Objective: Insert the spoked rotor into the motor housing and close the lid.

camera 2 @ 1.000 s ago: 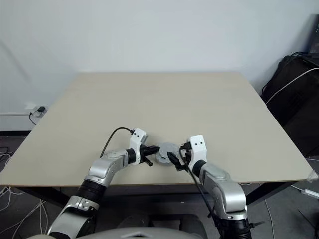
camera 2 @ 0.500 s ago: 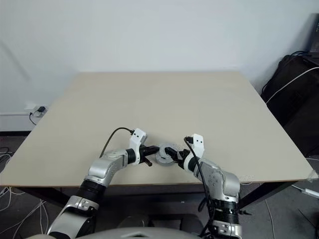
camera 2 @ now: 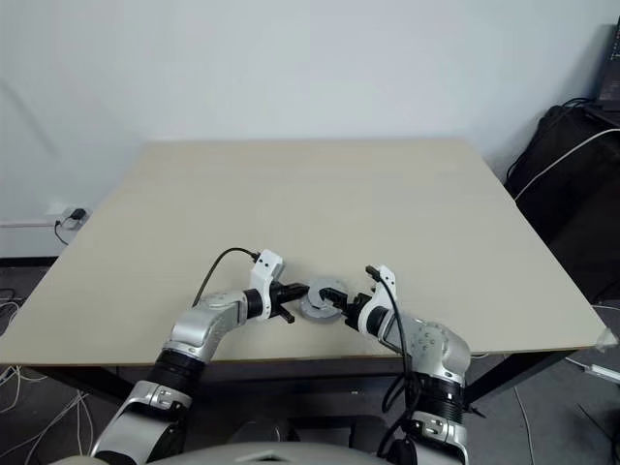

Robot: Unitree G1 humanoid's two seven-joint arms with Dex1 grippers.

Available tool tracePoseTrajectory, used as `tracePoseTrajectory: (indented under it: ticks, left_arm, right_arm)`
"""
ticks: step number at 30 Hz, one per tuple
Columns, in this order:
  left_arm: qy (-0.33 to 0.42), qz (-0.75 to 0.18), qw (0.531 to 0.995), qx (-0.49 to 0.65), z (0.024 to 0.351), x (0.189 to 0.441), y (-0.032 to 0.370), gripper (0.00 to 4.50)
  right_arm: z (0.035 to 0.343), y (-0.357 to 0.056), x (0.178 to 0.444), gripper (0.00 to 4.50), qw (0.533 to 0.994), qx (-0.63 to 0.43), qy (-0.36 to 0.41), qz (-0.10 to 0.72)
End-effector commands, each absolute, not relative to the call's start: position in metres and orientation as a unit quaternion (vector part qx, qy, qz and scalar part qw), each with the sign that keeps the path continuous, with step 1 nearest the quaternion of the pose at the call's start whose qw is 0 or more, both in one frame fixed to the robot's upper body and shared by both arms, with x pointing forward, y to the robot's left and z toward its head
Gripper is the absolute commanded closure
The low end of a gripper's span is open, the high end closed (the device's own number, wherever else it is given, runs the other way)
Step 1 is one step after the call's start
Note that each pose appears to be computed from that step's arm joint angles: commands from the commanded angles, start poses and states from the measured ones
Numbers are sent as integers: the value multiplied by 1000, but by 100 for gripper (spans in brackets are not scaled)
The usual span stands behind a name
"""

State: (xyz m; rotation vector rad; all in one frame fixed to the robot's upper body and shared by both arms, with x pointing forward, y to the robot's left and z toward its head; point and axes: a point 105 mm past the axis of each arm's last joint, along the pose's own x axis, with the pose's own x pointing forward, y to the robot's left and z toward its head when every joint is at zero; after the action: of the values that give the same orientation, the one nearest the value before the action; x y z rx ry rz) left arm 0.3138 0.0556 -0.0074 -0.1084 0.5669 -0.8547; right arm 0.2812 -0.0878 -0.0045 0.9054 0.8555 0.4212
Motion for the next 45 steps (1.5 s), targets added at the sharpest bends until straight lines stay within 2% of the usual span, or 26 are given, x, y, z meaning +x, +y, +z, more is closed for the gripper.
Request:
tracePoseTrajectory:
  ticks: [1,12,16,23,33,39,45]
  left_arm:
    - [275,-424,861,-53,-9,309,48,450]
    - [278,-422,861,-51,-11,307,50,450]
    - [278,-420,862,-50,-12,308,51,450]
    - [280,-419,863,-51,-13,307,51,450]
    - [278,-418,863,-53,-13,307,51,450]
    - [271,-413,867,-59,-11,308,53,450]
    - [204,-399,889,-99,19,313,53,450]
  right_arm:
    - [21,-63,283,4,740,491,374,267]
    - [23,-48,277,4,699,539,373,285]
    - [31,-39,271,4,681,549,366,315]
    - [33,-42,278,4,684,571,343,298]
    - [19,-45,268,316,692,543,381,284]
    - [9,-51,264,323,698,537,397,258]
    - [4,-55,260,323,699,538,404,243]
